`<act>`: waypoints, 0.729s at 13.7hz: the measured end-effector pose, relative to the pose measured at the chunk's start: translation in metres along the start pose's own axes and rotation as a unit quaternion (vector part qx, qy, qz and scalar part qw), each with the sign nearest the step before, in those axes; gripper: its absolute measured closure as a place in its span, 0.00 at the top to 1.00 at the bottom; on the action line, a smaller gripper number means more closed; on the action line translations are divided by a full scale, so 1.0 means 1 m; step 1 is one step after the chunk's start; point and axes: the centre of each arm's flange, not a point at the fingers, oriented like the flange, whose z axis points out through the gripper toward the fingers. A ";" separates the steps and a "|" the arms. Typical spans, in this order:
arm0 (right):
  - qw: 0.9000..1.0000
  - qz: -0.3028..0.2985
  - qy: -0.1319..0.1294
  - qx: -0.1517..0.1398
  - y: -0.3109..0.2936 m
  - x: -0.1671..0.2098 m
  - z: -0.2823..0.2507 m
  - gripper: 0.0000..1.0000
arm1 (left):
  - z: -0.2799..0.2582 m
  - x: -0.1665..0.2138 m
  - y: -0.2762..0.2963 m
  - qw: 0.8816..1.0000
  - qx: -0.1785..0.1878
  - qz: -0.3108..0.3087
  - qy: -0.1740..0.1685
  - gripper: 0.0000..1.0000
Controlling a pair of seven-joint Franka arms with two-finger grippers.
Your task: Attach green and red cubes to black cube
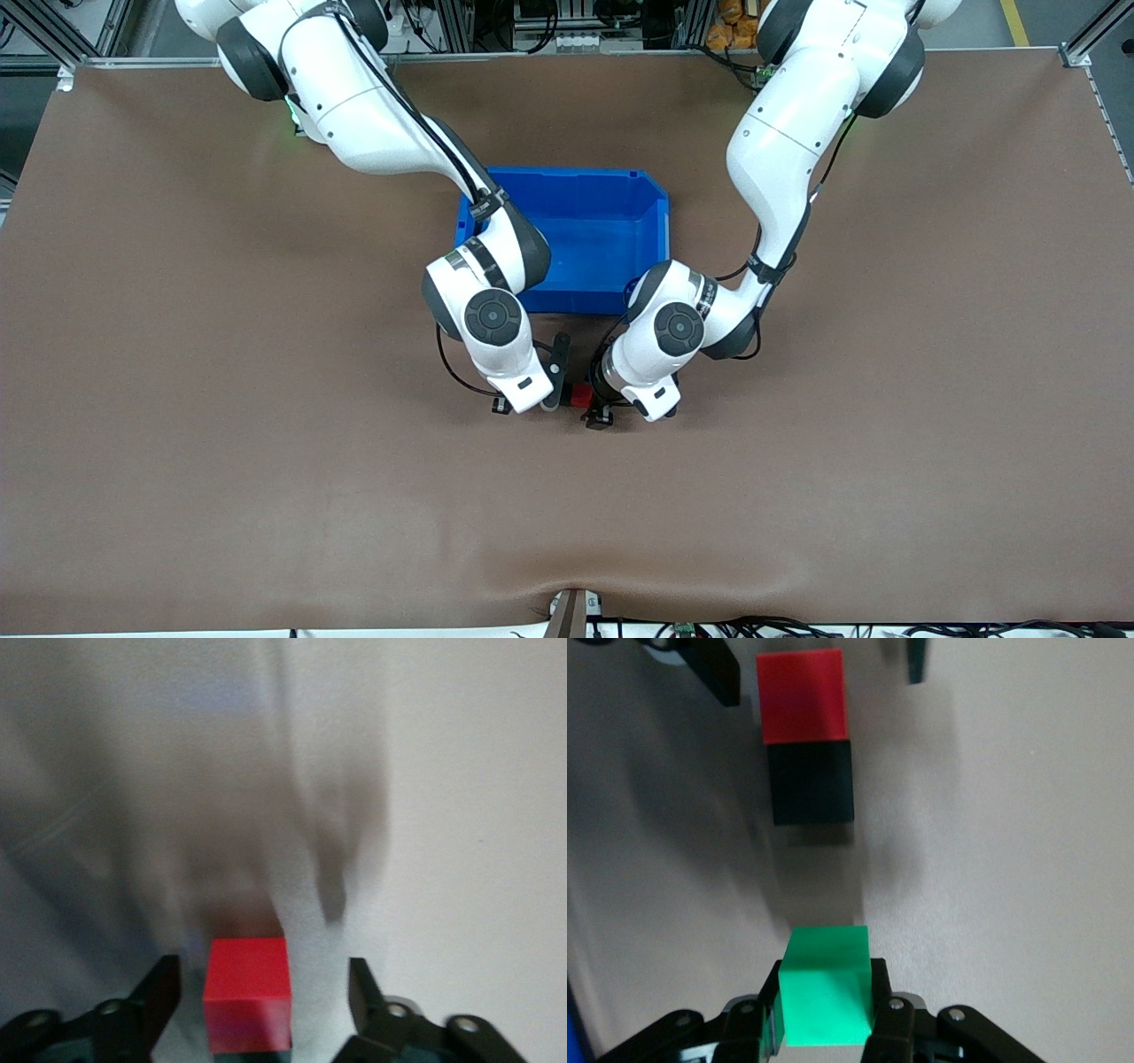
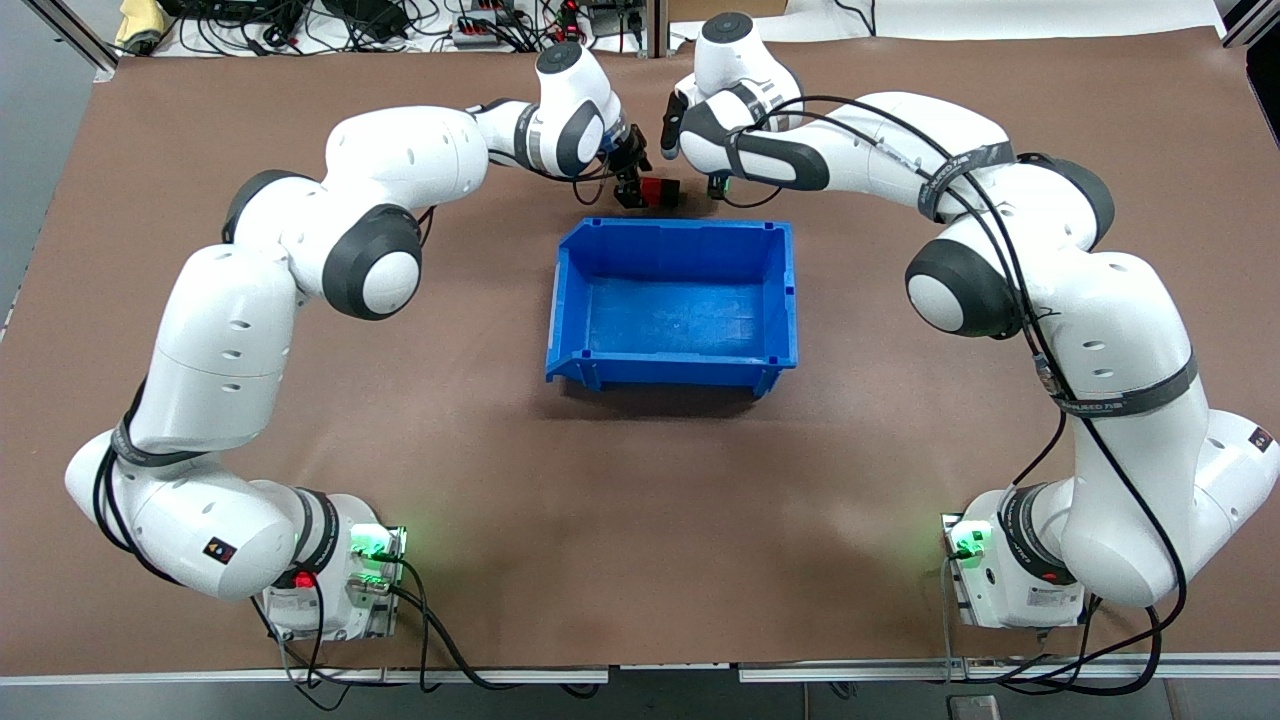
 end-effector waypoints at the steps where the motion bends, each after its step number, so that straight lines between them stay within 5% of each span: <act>1: 1.000 0.000 0.003 -0.003 -0.001 0.003 0.002 0.40 | -0.003 0.003 0.003 1.000 0.003 0.000 0.002 1.00; 5: 1.000 0.019 0.010 -0.011 -0.007 0.015 0.010 0.40 | -0.039 0.025 0.024 0.999 0.025 0.045 0.012 1.00; 10: 1.000 0.021 0.010 -0.011 -0.019 0.030 0.016 0.40 | -0.113 0.099 0.059 0.989 0.050 0.136 0.020 1.00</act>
